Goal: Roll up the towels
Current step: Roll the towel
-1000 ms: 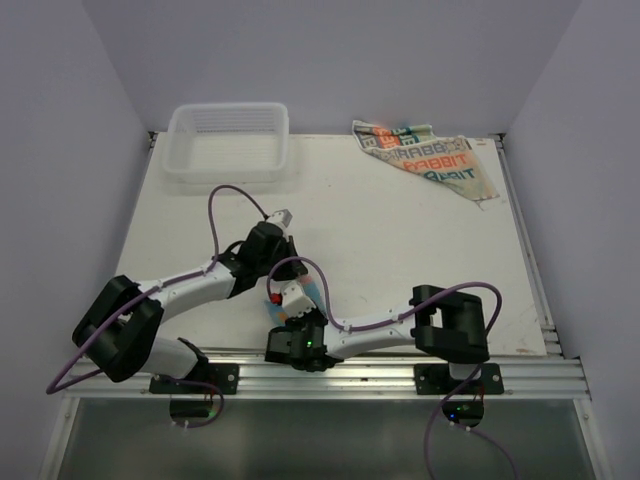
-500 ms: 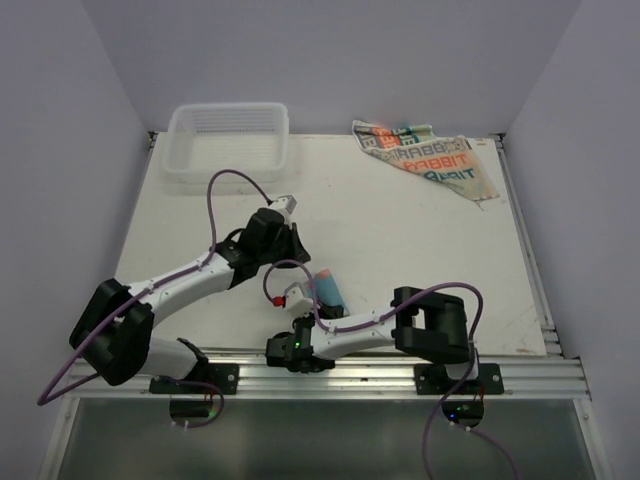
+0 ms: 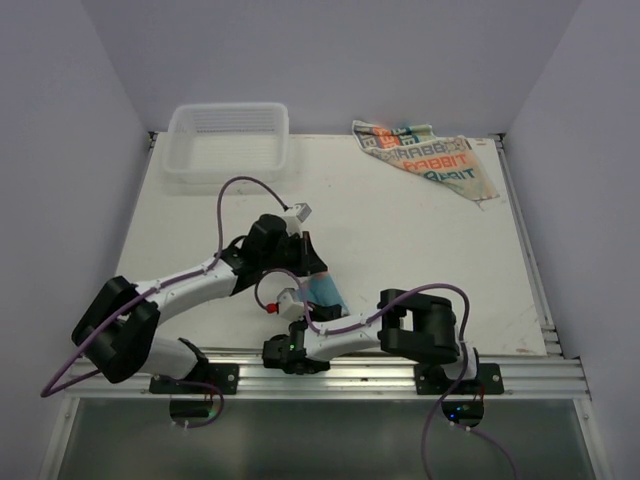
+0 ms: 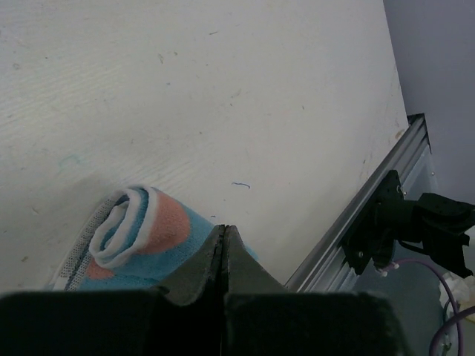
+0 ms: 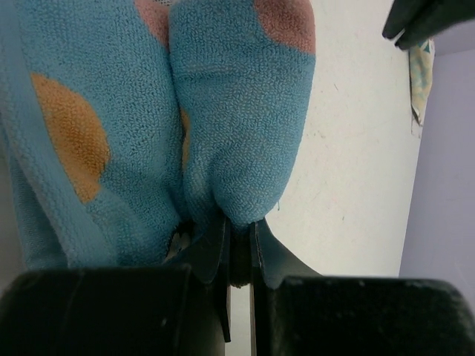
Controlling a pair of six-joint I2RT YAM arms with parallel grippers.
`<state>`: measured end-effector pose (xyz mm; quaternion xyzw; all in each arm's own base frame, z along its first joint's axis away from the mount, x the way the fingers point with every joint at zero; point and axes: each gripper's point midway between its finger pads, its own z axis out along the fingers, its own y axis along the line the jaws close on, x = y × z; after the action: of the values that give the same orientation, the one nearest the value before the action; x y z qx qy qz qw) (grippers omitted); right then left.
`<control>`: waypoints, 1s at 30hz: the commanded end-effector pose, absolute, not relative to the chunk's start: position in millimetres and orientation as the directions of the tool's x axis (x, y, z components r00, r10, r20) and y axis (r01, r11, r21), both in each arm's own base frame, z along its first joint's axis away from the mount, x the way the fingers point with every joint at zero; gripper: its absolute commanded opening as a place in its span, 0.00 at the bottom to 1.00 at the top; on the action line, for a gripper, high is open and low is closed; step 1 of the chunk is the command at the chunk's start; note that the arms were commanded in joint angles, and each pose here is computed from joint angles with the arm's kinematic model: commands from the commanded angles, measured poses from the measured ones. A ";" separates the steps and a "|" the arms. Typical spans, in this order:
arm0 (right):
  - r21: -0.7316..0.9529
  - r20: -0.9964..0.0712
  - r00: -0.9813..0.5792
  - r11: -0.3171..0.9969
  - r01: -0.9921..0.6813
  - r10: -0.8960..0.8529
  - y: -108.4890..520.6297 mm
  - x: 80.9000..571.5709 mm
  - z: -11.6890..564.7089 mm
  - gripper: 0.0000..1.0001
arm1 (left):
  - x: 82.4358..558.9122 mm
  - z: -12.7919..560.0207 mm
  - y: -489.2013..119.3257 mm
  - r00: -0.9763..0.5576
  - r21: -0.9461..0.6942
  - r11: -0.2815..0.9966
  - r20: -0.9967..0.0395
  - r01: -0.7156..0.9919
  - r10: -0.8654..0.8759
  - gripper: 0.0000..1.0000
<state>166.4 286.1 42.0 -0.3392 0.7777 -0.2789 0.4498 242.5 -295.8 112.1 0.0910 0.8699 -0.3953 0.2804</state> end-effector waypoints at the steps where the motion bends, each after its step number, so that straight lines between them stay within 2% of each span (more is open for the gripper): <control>1: -0.681 -0.563 -0.378 0.672 -0.291 -0.735 305.1 165.6 29.3 0.00 | 232.6 120.7 -312.8 -0.812 -0.679 0.568 -0.583 0.464 -0.034 0.00; 9: -0.636 -0.593 -0.382 0.704 -0.318 -0.708 308.9 163.7 26.0 0.00 | 216.5 71.1 -307.3 -0.862 -0.704 0.582 -0.507 0.407 -0.010 0.00; 17: -0.596 -0.621 -0.394 0.735 -0.324 -0.677 312.5 161.7 27.7 0.00 | 209.5 18.2 -288.2 -0.898 -0.655 0.683 -0.439 0.323 0.002 0.00; 20: -0.565 -0.644 -0.403 0.759 -0.323 -0.651 315.2 161.2 32.5 0.06 | 207.6 7.5 -281.1 -0.905 -0.634 0.713 -0.426 0.298 0.000 0.00; 28: -0.362 -0.725 -0.463 0.854 -0.374 -0.510 329.1 155.0 51.4 0.34 | 200.5 -5.5 -273.6 -0.915 -0.629 0.728 -0.403 0.271 -0.007 0.00; 30: -0.320 -0.742 -0.466 0.866 -0.385 -0.482 331.4 153.1 59.6 0.38 | 200.6 -6.4 -272.3 -0.914 -0.624 0.733 -0.405 0.271 -0.006 0.00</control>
<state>164.4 289.4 44.4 -0.3246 0.8173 -0.1903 0.4364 215.5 -297.4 34.3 0.0904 0.8748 -0.4191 0.2258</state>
